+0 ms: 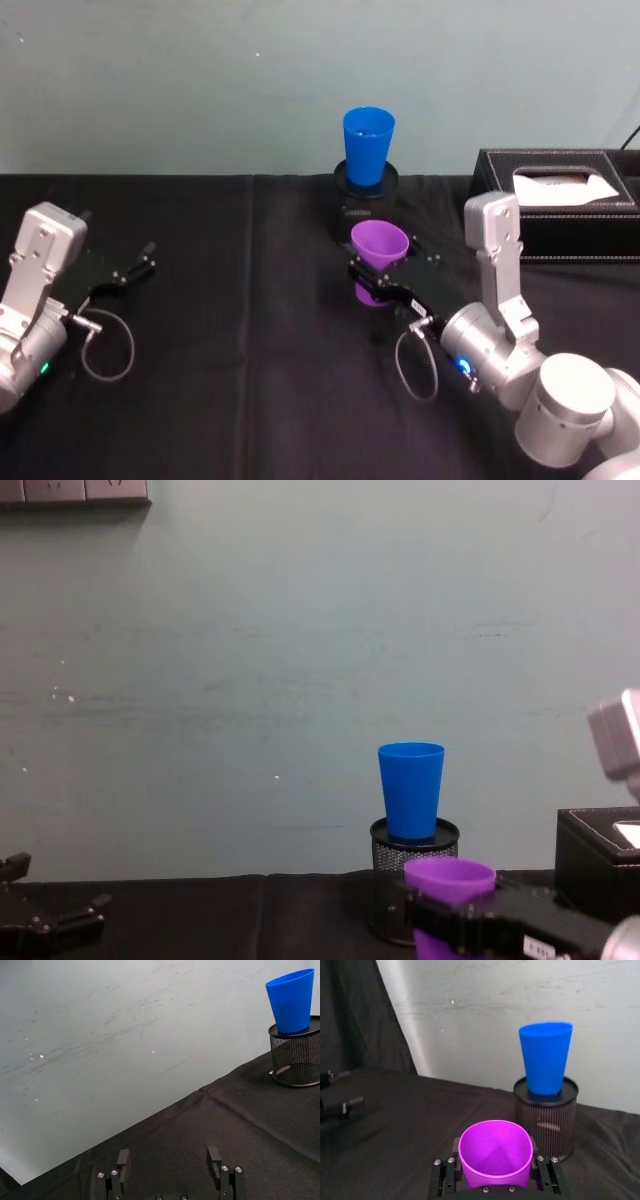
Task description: Pick up one cup with a gripper and tap it against the other cup.
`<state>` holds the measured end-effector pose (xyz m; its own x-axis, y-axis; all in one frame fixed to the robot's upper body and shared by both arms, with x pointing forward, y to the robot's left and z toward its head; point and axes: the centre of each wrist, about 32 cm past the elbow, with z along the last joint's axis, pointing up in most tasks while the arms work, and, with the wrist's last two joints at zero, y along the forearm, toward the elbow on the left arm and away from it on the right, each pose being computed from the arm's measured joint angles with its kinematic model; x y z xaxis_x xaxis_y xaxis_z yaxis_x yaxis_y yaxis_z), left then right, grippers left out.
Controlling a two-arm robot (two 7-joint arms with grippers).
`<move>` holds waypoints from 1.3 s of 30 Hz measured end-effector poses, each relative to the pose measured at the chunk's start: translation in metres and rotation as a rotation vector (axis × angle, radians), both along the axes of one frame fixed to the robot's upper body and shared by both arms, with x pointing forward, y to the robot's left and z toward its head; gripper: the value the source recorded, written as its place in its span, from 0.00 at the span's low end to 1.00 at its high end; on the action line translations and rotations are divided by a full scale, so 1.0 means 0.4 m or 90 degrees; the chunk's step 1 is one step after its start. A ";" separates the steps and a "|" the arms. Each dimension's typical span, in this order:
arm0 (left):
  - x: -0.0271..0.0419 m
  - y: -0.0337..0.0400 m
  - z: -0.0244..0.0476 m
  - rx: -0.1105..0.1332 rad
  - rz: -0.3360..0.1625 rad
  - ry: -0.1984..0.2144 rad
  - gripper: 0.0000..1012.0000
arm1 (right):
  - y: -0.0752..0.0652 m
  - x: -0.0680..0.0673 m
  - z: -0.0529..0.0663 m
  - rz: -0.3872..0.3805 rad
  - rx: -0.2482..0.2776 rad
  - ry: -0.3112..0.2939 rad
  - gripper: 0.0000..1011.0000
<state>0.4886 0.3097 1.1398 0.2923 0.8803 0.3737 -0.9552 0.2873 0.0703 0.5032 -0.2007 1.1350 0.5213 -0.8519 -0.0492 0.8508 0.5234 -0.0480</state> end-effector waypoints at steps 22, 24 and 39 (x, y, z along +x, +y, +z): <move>0.000 0.000 0.000 0.000 0.000 0.000 0.99 | 0.003 -0.025 -0.097 -0.016 -0.017 -0.033 0.73; 0.000 0.000 0.000 0.000 0.000 0.000 0.99 | 0.003 -0.024 -0.097 -0.016 -0.015 -0.031 0.75; 0.000 0.000 0.000 0.000 0.000 0.000 0.99 | -0.003 -0.038 -0.061 -0.042 0.052 -0.056 0.99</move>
